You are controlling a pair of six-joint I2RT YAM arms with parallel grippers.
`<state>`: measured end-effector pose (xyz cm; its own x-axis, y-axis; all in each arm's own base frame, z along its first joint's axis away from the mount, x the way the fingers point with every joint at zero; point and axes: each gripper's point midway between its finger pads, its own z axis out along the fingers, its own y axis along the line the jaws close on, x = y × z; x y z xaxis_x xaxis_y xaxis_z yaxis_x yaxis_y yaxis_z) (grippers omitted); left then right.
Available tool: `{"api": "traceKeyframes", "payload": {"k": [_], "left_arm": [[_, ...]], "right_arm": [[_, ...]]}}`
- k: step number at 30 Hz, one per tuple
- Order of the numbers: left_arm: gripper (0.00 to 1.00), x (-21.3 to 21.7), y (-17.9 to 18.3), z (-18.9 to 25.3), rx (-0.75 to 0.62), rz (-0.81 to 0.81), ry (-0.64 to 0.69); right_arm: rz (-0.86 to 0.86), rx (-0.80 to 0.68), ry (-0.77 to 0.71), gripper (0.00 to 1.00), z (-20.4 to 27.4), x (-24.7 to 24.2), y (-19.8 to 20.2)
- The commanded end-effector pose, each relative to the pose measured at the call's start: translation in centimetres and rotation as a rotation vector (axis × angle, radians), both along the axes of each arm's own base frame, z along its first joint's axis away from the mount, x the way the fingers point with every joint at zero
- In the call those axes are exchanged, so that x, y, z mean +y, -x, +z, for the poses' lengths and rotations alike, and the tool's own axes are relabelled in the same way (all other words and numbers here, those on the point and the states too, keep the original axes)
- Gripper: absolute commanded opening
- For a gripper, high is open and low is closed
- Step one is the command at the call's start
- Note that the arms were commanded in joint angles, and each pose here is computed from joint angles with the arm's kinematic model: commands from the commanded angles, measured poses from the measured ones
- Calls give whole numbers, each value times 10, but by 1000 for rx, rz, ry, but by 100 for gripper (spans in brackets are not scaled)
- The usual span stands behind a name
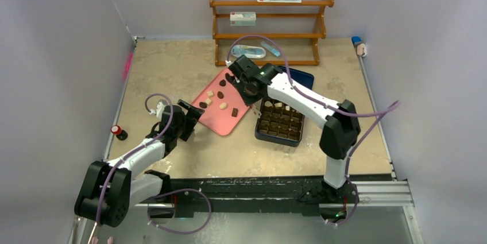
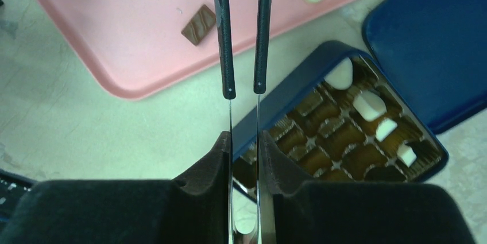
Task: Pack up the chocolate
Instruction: Pick up the fake chocolate from the plate, then place the fake chocolate in the packing box.
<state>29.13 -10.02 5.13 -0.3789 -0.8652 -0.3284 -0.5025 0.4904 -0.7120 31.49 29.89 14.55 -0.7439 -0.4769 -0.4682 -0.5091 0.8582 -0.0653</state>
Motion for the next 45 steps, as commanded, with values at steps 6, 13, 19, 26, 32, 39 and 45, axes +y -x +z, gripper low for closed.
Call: {"api": "traceKeyframes", "payload": {"k": [6,13,19,26,32,39,45], "left_arm": [[99,2,-8,13,-33,3,-5],[99,0,-8,15,-34,-5,2],[99,1,-8,15,-34,-3,-2],[99,-1,-8,12,-27,-7,3],[99,-1,-8,10,-22,-3,2],[99,-1,-9,8,-17,-5,2],[99,-1,-8,5,-14,-4,5]], "right_arm": [[-97,-88,-24,0,38,-49,33],[-187,-99,-7,0,39,-94,65],[-262,-87,12,0,30,-127,91],[-307,-42,30,0,10,-146,113],[-317,-2,28,0,-4,-149,123],[-314,30,12,0,-14,-150,132],[-317,48,5,0,-18,-151,139]]}}
